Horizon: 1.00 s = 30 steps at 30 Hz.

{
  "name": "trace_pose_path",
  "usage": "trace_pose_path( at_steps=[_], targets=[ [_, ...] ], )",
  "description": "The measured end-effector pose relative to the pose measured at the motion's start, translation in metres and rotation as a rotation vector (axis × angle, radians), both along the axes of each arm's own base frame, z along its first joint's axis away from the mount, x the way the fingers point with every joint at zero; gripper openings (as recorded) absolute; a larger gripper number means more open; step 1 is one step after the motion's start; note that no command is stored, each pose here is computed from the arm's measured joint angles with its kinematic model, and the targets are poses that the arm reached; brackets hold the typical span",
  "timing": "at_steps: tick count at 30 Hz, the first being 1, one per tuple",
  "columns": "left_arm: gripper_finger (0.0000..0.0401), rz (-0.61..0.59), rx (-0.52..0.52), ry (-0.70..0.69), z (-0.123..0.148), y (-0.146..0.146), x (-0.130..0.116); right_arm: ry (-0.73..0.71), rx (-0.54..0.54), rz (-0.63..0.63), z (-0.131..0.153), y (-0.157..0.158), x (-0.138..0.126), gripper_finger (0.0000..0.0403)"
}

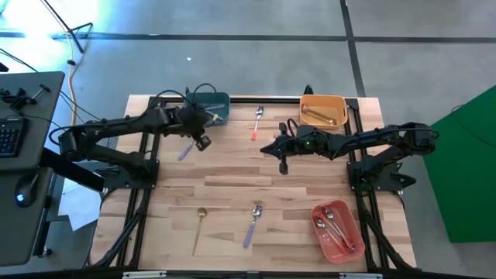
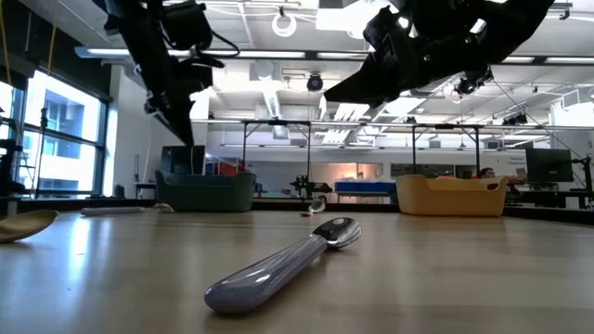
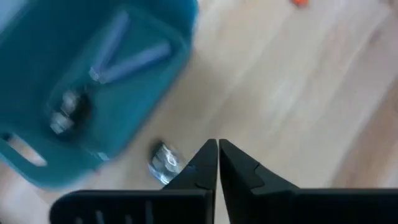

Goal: Sort silverware by color (type)
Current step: Put the left violet spoon into the dark green bin

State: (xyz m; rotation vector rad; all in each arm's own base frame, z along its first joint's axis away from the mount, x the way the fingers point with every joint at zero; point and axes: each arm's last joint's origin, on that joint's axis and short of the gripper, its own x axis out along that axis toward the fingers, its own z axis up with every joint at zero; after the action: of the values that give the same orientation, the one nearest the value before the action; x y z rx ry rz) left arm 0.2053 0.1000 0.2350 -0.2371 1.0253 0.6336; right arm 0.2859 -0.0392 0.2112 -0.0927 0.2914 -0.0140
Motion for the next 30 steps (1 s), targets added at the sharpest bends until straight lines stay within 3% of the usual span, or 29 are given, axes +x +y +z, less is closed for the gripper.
trace_pose_path(
  at_steps=[6, 10, 14, 20, 30],
  targets=[
    [0.0068, 0.048, -0.092, 0.097, -0.027, -0.013, -0.012, 0.010, -0.002, -0.002, -0.001, -0.001, 0.000, 0.0000],
    [0.0117, 0.143, -0.146, 0.142, -0.052, -0.019, -0.024, 0.011, -0.002, -0.002, -0.001, -0.001, 0.000, 0.0000],
    [0.0149, 0.276, -0.110, 0.157, -0.070, -0.017, -0.035, 0.010, -0.002, -0.002, -0.001, -0.001, 0.000, 0.0000],
    [0.0156, 0.294, -0.116, 0.052, -0.083, -0.011, -0.036, 0.010, -0.002, -0.002, -0.001, -0.001, 0.000, 0.0000],
    [0.0148, 0.307, -0.178, 0.114, -0.103, -0.009, -0.047, 0.010, -0.003, -0.003, -0.001, -0.001, 0.000, 0.0000]
  ],
)
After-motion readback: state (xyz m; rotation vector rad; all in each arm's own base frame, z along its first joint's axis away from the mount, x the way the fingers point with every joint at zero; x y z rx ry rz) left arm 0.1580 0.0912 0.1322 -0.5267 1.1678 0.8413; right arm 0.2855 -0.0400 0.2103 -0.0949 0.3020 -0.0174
